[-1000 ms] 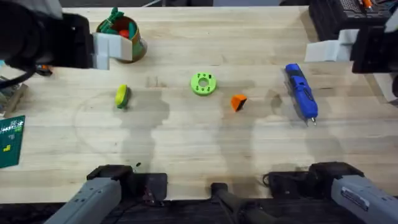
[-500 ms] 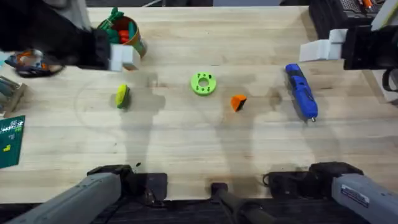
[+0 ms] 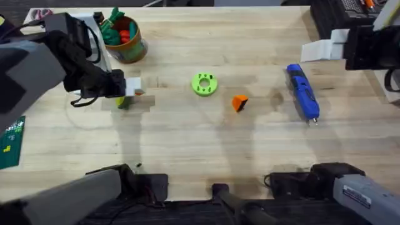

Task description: Pick up the gripper from the table and insert it into the empty holder that is missing its gripper. Then pick up a screw, insert it into the mounting hole, and use the screwdriver to tighten it. Finally, clean up the table by picking up the vegetable and placing it into the bucket.

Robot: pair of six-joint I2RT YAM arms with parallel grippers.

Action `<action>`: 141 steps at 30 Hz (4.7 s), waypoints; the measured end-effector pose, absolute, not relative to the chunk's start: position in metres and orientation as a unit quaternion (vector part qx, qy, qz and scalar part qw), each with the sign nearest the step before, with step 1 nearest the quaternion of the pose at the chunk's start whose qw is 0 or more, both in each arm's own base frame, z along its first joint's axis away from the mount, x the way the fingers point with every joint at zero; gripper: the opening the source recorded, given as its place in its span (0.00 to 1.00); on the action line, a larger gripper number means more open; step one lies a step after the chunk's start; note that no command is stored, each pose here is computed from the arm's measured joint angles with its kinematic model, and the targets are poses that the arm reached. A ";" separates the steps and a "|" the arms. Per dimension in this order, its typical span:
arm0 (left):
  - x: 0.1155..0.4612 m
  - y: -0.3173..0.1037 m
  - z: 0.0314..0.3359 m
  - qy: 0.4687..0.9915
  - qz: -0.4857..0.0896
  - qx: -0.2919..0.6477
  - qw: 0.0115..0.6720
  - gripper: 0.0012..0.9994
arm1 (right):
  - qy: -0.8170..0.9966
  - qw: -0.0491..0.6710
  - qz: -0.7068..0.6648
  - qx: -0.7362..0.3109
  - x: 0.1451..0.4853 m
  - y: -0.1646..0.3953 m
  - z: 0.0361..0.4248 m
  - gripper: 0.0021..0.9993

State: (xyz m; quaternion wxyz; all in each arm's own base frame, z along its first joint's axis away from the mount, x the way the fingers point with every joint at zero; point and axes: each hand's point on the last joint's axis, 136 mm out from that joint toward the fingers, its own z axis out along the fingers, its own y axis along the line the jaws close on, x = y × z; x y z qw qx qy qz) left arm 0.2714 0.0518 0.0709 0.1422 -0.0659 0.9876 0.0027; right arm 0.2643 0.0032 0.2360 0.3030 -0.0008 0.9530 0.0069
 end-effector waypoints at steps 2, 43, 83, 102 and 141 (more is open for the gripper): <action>0.274 0.055 0.062 0.989 0.002 -0.069 0.132 0.99 | 0.953 0.303 0.007 -0.001 0.264 0.003 0.236 0.99; 0.320 0.012 0.142 0.945 -0.138 -0.055 0.292 0.99 | 0.953 0.303 0.007 -0.001 0.264 0.003 0.236 0.99; 0.249 -0.068 0.167 0.796 -0.277 0.047 0.537 0.99 | 0.953 0.303 0.007 -0.001 0.264 0.003 0.236 0.99; 0.214 -0.096 0.165 0.709 -0.263 0.160 0.635 0.99 | 0.953 0.303 0.007 -0.001 0.264 0.003 0.236 0.99; 0.175 -0.144 0.162 0.660 -0.342 0.298 0.599 0.99 | 0.953 0.303 0.007 -0.001 0.264 0.003 0.236 0.99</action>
